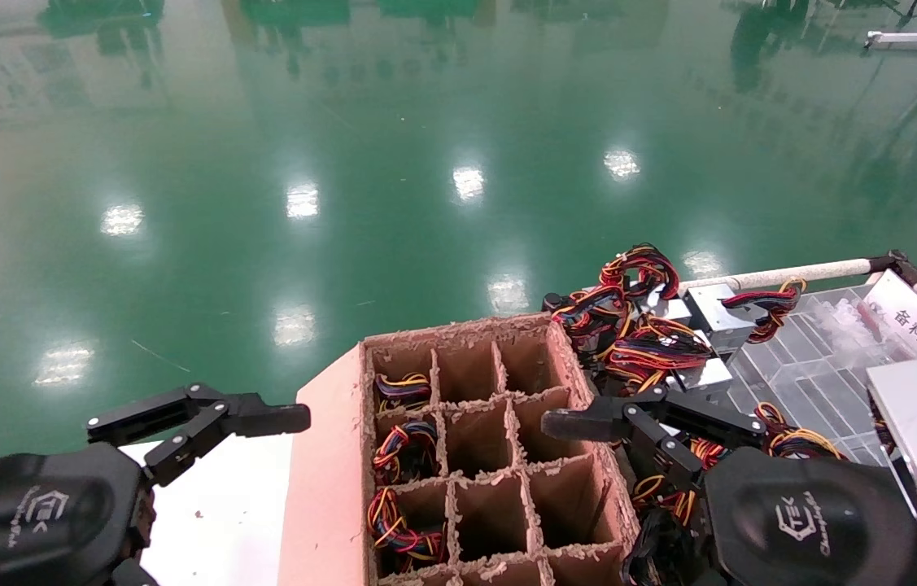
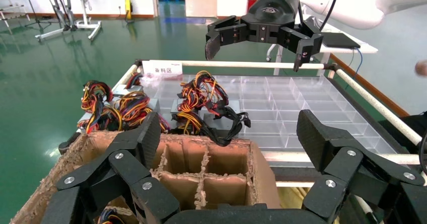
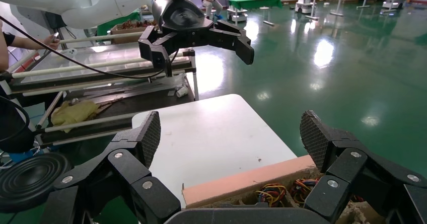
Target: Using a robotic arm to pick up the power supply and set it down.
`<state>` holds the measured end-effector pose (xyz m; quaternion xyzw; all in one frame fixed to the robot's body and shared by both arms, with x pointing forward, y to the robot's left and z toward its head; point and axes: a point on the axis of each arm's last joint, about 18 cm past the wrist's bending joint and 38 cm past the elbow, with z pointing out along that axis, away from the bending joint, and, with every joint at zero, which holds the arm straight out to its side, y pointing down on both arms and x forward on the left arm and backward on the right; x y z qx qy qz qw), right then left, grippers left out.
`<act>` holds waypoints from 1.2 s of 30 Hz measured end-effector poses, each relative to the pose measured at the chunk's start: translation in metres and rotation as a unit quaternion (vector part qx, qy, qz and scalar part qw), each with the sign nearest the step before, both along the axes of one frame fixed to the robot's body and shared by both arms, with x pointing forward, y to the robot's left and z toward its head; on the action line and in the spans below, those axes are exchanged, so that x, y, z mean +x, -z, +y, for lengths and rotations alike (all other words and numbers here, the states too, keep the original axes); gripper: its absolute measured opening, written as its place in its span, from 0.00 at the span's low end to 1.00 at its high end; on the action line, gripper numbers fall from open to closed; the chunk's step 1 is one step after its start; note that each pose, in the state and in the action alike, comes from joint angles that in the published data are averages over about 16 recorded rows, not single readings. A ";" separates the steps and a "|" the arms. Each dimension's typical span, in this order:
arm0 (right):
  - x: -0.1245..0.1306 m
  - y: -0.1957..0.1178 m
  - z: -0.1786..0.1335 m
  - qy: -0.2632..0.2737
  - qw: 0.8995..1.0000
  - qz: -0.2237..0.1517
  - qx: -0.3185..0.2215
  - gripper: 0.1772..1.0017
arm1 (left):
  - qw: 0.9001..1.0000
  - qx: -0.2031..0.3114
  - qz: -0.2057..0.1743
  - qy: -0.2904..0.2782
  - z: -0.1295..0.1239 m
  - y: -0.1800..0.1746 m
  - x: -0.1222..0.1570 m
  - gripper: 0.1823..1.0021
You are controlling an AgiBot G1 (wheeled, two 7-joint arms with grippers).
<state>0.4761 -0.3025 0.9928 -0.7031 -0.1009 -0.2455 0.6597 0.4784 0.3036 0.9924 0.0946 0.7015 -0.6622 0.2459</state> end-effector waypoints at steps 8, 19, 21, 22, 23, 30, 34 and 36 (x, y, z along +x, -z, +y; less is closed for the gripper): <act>0.000 0.000 0.000 0.000 1.000 0.000 0.000 1.00 | 1.000 0.000 0.000 0.000 0.000 0.000 0.000 0.93; 0.000 0.000 0.000 0.000 1.000 0.000 0.000 1.00 | 1.000 0.000 0.000 0.000 0.000 0.000 0.000 0.74; 0.000 0.000 0.000 0.000 1.000 0.000 0.000 1.00 | 1.000 0.000 0.000 0.000 0.000 0.000 0.000 0.69; 0.000 0.000 0.000 0.000 1.000 0.000 0.000 1.00 | 1.000 0.000 0.000 0.000 0.000 0.000 0.000 0.67; 0.000 0.000 0.000 0.000 1.000 0.000 0.000 1.00 | 1.000 0.000 0.000 0.000 0.000 0.000 0.000 0.64; 0.000 0.000 0.000 0.000 1.000 0.000 -0.001 1.00 | 1.000 0.000 0.000 0.000 0.000 0.000 0.000 0.44; 0.004 0.004 0.002 0.003 1.000 0.003 -0.004 1.00 | 1.000 0.000 0.000 0.000 0.000 0.000 0.000 0.33; 0.007 0.006 0.004 0.006 1.000 0.005 -0.009 1.00 | 1.000 0.000 0.000 0.000 0.000 0.000 0.000 0.28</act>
